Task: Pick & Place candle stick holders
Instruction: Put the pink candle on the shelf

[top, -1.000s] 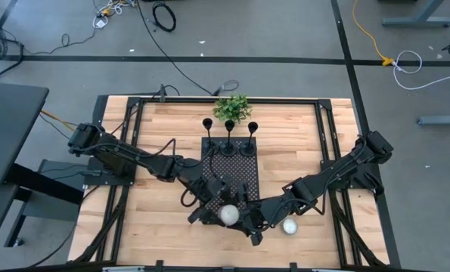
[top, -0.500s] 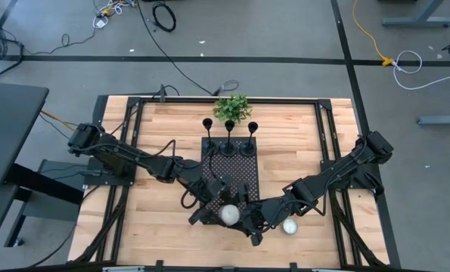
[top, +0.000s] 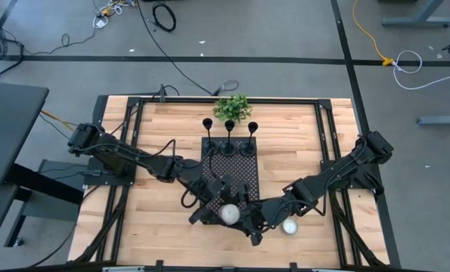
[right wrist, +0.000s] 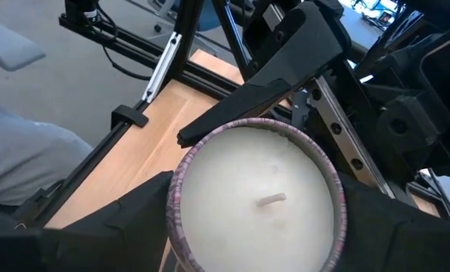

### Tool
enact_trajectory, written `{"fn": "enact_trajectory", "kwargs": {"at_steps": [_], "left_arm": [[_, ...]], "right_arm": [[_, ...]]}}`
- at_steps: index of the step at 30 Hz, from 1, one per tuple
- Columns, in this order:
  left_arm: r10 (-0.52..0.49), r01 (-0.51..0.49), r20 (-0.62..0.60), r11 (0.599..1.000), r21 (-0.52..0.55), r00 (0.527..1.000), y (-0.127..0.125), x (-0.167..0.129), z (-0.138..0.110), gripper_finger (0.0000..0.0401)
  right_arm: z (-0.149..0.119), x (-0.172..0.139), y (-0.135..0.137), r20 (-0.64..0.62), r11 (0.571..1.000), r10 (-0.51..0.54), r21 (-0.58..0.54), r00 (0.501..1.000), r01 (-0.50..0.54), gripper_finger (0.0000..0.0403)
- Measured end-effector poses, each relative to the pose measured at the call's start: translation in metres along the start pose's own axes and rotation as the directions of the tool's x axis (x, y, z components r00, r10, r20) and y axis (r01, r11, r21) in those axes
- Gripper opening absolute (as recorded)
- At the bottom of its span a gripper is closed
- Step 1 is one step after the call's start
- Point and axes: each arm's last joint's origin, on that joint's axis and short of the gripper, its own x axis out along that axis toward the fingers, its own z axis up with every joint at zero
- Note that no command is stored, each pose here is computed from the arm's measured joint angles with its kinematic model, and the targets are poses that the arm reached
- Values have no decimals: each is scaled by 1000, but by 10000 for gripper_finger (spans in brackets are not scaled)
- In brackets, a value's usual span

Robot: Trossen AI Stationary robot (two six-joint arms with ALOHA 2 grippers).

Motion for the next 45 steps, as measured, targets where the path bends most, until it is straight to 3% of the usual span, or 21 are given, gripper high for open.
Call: {"fn": "enact_trajectory", "kwargs": {"at_steps": [6,21,32,45], "left_arm": [[-8,8,-1,1000,-8,1000,0,0,0,302],[-29,28,-7,999,-23,1000,-1,0,0,302],[-37,36,-20,999,-37,999,-2,1,-2,301],[-40,40,-14,999,-31,999,-3,0,-1,301]], "right_arm": [[0,-1,1,-12,999,-44,-16,999,44,288],[1,-1,1,1,999,-38,-6,999,38,291],[2,-2,3,-6,997,-81,-15,997,81,394],[21,-19,9,-7,978,-186,-99,982,185,378]]}}
